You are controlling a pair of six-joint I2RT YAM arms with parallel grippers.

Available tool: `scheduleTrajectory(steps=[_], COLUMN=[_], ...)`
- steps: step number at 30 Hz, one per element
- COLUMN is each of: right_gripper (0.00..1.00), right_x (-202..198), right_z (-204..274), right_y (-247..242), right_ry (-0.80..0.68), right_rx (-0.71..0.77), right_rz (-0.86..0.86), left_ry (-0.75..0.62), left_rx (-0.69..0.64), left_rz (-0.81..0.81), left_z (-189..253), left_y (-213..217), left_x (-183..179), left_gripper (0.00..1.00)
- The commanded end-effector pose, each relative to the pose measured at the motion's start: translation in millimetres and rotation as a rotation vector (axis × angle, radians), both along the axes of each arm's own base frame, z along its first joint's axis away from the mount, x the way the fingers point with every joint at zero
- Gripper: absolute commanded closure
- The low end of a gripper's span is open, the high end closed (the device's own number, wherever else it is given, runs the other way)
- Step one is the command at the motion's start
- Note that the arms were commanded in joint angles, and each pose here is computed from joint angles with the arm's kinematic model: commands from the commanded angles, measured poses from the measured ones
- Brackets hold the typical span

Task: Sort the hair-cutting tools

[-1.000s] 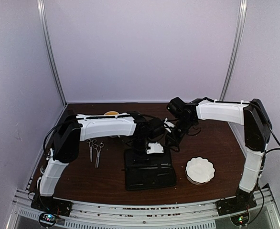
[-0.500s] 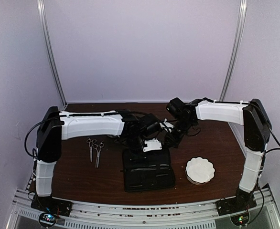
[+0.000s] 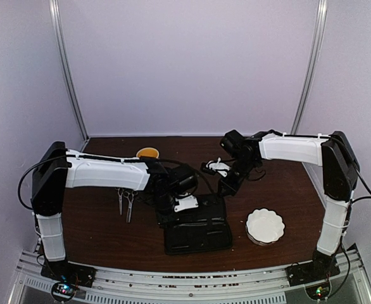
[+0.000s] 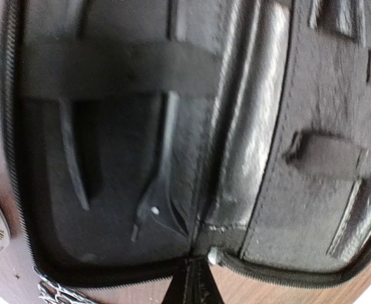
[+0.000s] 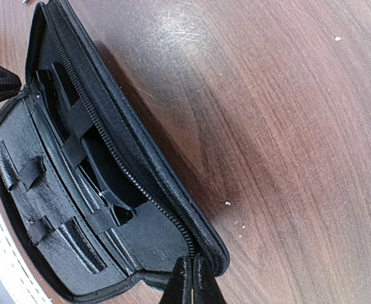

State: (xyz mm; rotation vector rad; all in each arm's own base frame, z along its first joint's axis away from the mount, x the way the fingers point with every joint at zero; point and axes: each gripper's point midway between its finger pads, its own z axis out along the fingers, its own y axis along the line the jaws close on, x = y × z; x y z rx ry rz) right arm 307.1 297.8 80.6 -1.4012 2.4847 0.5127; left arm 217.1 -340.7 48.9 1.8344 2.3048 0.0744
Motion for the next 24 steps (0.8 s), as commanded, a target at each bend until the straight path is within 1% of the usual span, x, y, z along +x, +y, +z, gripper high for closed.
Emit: scheduleTrajectory(steps=[1,5,10,19,24], right_gripper=[1.00,1.00,1.00,1.00,1.00], right_x=[-5.1,-6.5,-7.0,-8.0,-8.1], right_z=[-5.6,-6.2,-5.0,-8.9,-11.0], right_y=[6.2,5.8,6.9,7.2,6.8], right_ry=[0.028,0.032,0.036,0.047,0.050], right_rx=[0.007,0.007,0.013,0.010,0.005], right_rz=[0.021,0.024,0.025,0.030,0.029], left_ry=[-0.041,-0.053,-0.054,-0.060,-0.033], left_rx=[-0.077,-0.060,-0.069,-0.122,-0.156], left_rz=[0.031,0.015,-0.009,-0.039,-0.060], left_z=[4.2,-2.1,-5.3,-1.3,1.1], left_y=[-19.4,-22.7,-31.1,-59.0,-70.4], left_x=[16.6,21.1,24.8,35.1,33.2], left_gripper=[0.98,0.98,0.98,0.97,0.97])
